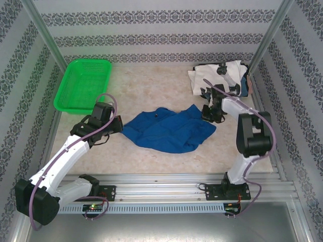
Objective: Fold and stack the t-shirts
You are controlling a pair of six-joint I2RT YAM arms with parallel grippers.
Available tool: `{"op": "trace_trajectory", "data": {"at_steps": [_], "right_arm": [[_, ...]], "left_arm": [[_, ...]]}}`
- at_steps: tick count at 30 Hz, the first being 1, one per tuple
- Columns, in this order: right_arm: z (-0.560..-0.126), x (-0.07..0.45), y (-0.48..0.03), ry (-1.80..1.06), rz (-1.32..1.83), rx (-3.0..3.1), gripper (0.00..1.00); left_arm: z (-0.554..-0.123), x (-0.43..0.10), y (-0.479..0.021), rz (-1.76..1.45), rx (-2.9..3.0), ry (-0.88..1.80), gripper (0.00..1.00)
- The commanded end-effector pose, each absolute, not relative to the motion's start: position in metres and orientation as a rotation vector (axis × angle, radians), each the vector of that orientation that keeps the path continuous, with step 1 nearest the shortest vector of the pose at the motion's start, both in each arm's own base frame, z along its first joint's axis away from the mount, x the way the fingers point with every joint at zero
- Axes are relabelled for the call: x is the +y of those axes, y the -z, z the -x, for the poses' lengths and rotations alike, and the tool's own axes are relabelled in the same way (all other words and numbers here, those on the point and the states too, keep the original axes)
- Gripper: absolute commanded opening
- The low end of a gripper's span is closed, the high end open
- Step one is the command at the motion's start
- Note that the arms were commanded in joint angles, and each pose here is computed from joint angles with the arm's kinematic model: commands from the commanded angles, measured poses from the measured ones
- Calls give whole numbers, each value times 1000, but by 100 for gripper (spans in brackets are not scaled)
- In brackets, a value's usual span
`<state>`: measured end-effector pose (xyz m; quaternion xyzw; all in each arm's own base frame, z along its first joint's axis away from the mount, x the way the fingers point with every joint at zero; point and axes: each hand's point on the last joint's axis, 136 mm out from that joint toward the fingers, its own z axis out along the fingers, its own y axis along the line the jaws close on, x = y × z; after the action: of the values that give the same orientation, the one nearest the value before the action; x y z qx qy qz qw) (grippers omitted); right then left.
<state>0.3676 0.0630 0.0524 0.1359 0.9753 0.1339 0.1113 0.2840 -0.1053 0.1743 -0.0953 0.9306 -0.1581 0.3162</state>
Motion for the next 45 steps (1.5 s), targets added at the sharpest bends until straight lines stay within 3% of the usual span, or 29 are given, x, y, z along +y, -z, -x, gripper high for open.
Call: {"op": "trace_trajectory", "data": {"at_steps": [1, 5, 10, 11, 14, 17, 20, 28, 35, 45], "right_arm": [[-361, 70, -109, -405, -313, 2670, 10], [-310, 69, -99, -400, -378, 2703, 16], [-244, 67, -52, -438, -593, 2807, 24], [-234, 67, -47, -444, -624, 2817, 27], [-210, 60, -37, -395, -710, 2847, 48], [-205, 46, -53, -321, -734, 2796, 51], [-225, 42, -82, -378, -715, 2665, 57], [-327, 64, -119, -579, -362, 2677, 58], [-410, 77, -99, -609, -242, 2727, 56], [-451, 97, -53, -495, -107, 2827, 54]], "left_arm": [[-278, -99, -170, 285, 2447, 400, 0], [-275, -96, -162, 315, 2450, 396, 0], [-273, -98, -149, 344, 2470, 424, 0], [-272, -100, -147, 344, 2475, 433, 0], [-271, -101, -141, 345, 2490, 434, 0], [-271, -101, -138, 342, 2498, 436, 0], [-271, -103, -136, 334, 2503, 444, 0], [-269, -105, -135, 323, 2499, 465, 0], [-265, -104, -138, 326, 2492, 471, 0], [-257, -102, -143, 325, 2487, 480, 0]]}}
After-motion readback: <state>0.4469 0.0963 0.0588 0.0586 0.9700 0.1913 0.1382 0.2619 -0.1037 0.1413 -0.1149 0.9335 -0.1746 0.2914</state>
